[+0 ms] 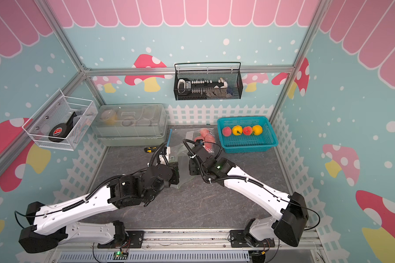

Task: Place the peach in a zip-top bag and seal the zipper
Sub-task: Open the zipper of the food storage bag at the center of the board.

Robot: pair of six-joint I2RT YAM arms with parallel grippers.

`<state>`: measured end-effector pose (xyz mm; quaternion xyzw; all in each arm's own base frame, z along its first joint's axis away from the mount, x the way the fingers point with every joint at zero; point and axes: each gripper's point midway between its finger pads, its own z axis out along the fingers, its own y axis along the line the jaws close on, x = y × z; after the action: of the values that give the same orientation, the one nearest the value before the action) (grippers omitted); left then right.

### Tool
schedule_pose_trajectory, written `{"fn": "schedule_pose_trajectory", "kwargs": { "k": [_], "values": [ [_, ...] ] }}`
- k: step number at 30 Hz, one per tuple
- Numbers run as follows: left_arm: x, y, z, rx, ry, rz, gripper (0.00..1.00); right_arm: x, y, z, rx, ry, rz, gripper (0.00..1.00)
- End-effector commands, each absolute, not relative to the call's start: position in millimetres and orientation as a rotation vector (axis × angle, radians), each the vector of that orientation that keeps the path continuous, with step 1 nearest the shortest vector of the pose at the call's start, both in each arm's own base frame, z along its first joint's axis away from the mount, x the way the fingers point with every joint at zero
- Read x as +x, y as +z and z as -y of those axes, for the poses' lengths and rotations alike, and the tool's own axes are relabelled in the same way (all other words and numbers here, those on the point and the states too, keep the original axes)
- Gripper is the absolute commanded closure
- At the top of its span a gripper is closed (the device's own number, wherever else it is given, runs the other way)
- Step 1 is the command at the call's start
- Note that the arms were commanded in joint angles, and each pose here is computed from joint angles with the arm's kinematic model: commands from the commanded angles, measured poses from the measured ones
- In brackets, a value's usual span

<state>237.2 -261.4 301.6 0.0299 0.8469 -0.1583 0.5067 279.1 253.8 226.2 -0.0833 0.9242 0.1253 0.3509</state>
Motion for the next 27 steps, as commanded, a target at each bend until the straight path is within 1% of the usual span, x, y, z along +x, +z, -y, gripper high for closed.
{"fn": "schedule_pose_trajectory", "kwargs": {
  "k": [1,4,7,11,15,18,22,27],
  "values": [
    [241,316,237,-0.024,-0.308,-1.999,1.0,279,227,-221,-0.237,0.065,-2.406,0.58],
    [240,315,235,-0.022,-0.291,-2.004,1.0,281,232,-218,-0.248,0.034,-2.396,0.59],
    [240,311,238,-0.017,-0.291,-2.015,1.0,282,237,-224,-0.272,0.075,-2.382,0.59],
    [239,307,248,-0.01,-0.336,-2.037,1.0,276,240,-256,-0.39,0.281,-2.359,0.59],
    [237,309,262,0.006,-0.431,-2.043,1.0,265,245,-291,-0.485,0.532,-2.316,0.58],
    [235,313,269,0.002,-0.497,-2.037,1.0,263,243,-301,-0.48,0.612,-2.306,0.55],
    [234,318,270,-0.025,-0.537,-2.029,1.0,269,228,-294,-0.442,0.522,-2.352,0.54],
    [236,323,260,-0.079,-0.531,-2.004,1.0,282,217,-262,-0.365,0.256,-2.395,0.55]
  ]
}}
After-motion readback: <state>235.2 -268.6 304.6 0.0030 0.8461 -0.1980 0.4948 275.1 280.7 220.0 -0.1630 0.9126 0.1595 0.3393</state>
